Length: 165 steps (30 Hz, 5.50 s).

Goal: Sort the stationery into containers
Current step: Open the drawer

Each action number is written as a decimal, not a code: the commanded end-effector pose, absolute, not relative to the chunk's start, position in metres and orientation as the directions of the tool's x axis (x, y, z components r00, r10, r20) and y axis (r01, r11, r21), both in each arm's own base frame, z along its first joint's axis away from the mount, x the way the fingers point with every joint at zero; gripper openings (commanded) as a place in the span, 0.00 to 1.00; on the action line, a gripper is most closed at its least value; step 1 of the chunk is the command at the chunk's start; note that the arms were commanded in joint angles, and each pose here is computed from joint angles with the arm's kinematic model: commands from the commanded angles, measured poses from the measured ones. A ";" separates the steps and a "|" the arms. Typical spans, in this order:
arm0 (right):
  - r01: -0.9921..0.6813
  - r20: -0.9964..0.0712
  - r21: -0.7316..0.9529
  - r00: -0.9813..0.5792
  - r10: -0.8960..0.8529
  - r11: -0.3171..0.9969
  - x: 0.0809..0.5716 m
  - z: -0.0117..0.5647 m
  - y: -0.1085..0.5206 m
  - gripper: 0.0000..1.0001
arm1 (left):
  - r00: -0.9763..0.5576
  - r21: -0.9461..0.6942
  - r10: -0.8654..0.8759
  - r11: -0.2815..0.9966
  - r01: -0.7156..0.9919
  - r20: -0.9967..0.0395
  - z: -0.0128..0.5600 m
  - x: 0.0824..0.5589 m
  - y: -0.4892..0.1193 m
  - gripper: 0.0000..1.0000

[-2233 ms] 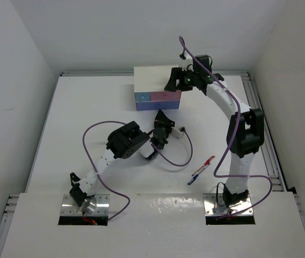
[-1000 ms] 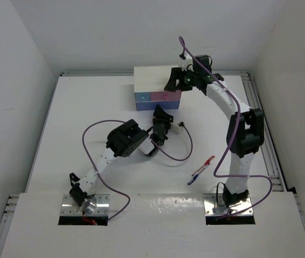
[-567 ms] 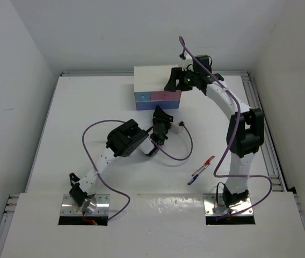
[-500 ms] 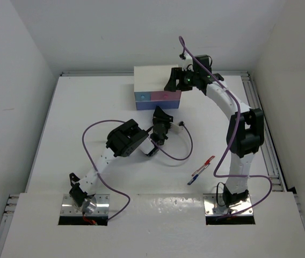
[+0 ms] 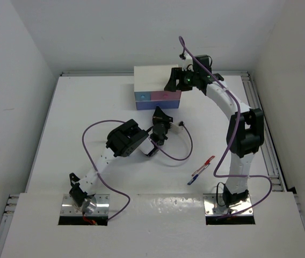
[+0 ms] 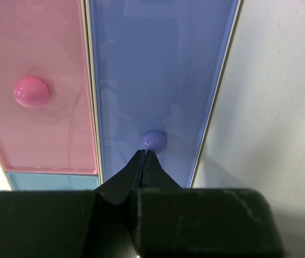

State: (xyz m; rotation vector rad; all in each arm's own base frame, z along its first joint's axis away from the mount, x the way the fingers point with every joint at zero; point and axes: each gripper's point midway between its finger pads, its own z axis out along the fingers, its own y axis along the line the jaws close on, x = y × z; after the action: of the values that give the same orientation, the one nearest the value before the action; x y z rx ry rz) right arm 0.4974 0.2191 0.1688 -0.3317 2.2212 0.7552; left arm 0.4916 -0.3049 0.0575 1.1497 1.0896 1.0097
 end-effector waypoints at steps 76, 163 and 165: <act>-0.512 -0.780 0.363 -0.625 -0.048 0.779 0.459 0.198 0.217 0.67 | 0.317 0.816 0.796 0.569 -0.102 -0.516 0.167 0.395 -0.288 0.02; 0.030 -0.158 -0.983 0.374 -0.914 0.182 0.479 0.049 0.277 0.50 | -0.411 -0.206 0.124 0.716 0.667 -0.903 0.223 0.557 -0.278 0.75; 0.017 -0.167 -0.982 0.374 -0.912 0.186 0.479 0.046 0.279 0.50 | -0.409 -0.205 0.122 0.717 0.666 -0.904 0.225 0.558 -0.278 0.75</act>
State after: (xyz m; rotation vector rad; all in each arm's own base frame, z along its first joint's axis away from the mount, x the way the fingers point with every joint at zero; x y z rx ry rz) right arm 0.4808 0.2759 0.0329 -1.3381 1.0102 -0.8873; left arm 0.5498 -0.2692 0.1999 0.6080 2.0044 -0.6787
